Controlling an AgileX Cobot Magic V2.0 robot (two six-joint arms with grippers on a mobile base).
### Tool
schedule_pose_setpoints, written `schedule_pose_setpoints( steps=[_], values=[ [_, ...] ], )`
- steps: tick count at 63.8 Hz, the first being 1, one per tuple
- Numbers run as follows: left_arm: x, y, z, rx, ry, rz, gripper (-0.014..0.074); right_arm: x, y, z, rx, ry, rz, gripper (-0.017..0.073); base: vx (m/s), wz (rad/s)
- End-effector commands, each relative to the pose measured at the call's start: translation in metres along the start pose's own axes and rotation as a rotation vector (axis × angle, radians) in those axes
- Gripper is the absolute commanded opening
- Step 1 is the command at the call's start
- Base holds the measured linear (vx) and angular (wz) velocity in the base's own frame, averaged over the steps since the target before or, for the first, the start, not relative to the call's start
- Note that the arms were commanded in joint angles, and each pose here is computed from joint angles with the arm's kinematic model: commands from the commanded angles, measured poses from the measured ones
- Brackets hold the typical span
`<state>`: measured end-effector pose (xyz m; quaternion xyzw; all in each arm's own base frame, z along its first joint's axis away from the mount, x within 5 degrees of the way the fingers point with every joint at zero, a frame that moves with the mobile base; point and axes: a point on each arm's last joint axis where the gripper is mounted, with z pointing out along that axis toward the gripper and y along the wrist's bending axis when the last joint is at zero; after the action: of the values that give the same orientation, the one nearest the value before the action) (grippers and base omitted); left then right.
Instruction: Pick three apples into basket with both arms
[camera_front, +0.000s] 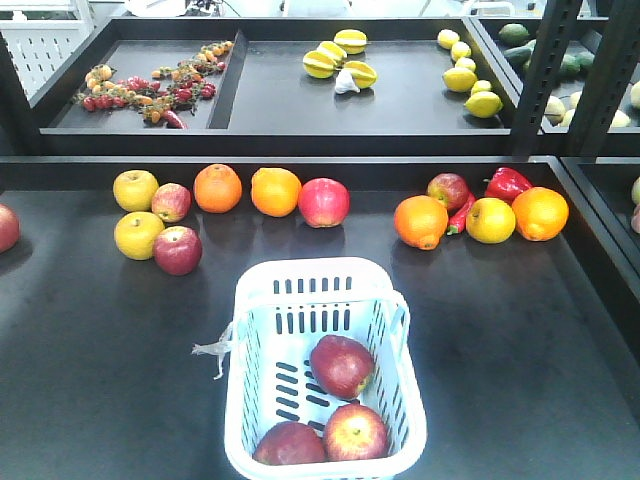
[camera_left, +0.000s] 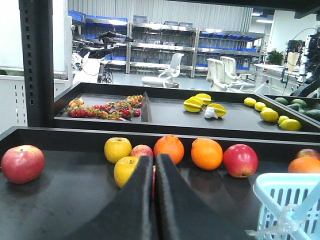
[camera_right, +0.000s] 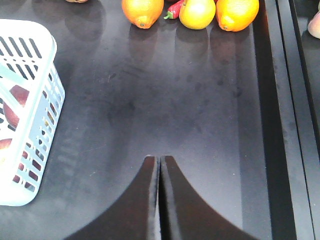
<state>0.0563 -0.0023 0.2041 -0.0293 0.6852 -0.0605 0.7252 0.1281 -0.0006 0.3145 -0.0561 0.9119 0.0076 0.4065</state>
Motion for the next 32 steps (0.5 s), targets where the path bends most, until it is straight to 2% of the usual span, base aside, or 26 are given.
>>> schedule_pose_setpoints(
  steps=[1, 8, 14, 32],
  values=[
    [0.0, 0.0, -0.001, 0.009, -0.063, -0.01, -0.0007, -0.012, -0.003, -0.007, 0.025, -0.081, -0.007, -0.0009, 0.0, 0.0],
    [0.0, 0.0, -0.001, 0.009, -0.063, -0.01, -0.0007, -0.012, -0.003, -0.007, 0.027, -0.087, -0.005, -0.0009, 0.0, 0.0],
    [0.0, 0.0, -0.001, 0.009, -0.063, -0.01, -0.0007, -0.013, -0.003, -0.01, 0.033, -0.122, 0.029, -0.0009, 0.0, 0.0],
    [0.0, 0.0, -0.001, 0.009, -0.063, -0.01, -0.0006, 0.012, -0.003, -0.018, 0.11, -0.367, 0.115, -0.0009, 0.0, 0.0]
  ],
)
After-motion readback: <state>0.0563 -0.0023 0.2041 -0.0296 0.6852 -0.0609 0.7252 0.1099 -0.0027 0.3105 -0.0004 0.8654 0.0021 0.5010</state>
